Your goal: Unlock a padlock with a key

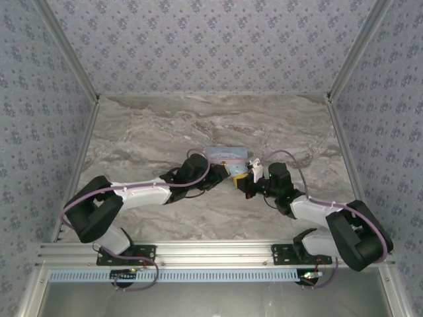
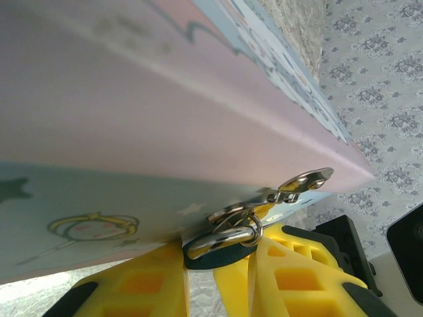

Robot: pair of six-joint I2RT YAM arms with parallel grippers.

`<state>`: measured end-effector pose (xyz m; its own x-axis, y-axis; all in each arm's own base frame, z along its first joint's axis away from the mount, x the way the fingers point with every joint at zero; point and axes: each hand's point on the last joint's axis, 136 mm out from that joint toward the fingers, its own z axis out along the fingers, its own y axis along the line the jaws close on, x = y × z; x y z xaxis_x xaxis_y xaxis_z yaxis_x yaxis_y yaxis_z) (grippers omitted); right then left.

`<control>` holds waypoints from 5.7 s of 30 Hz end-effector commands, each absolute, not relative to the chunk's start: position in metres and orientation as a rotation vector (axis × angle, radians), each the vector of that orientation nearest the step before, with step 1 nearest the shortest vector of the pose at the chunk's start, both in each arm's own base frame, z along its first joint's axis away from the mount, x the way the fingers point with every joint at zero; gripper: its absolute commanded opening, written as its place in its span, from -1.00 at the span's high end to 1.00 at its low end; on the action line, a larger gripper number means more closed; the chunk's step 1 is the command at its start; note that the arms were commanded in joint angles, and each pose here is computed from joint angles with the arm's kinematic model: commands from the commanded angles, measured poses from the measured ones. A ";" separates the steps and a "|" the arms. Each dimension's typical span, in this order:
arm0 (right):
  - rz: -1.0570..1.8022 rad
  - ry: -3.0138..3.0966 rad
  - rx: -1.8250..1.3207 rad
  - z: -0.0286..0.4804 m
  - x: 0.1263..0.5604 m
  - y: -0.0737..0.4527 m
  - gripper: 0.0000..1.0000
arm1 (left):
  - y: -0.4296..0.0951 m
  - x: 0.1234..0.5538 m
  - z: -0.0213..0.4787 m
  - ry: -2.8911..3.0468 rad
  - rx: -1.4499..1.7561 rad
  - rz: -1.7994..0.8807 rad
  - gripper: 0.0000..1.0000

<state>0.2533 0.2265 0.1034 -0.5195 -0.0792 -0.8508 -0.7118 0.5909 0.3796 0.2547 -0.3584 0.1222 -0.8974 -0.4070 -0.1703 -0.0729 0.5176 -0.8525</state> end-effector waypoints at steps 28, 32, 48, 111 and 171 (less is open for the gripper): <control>0.968 1.909 -0.630 0.117 0.250 0.223 1.00 | -0.374 0.250 0.163 2.306 -0.321 -1.507 0.52; 0.984 1.887 -0.625 0.124 0.252 0.225 1.00 | -0.376 0.249 0.167 2.305 -0.310 -1.530 0.52; 1.035 1.830 -0.606 0.137 0.268 0.232 1.00 | -0.384 0.242 0.180 2.287 -0.279 -1.624 0.51; 1.106 2.009 -0.389 0.153 0.298 0.249 1.00 | -0.289 0.241 0.082 2.192 0.496 -0.691 -0.31; 0.977 2.291 -0.286 0.084 0.301 0.242 1.00 | -0.338 0.282 0.029 2.290 0.568 -0.520 0.15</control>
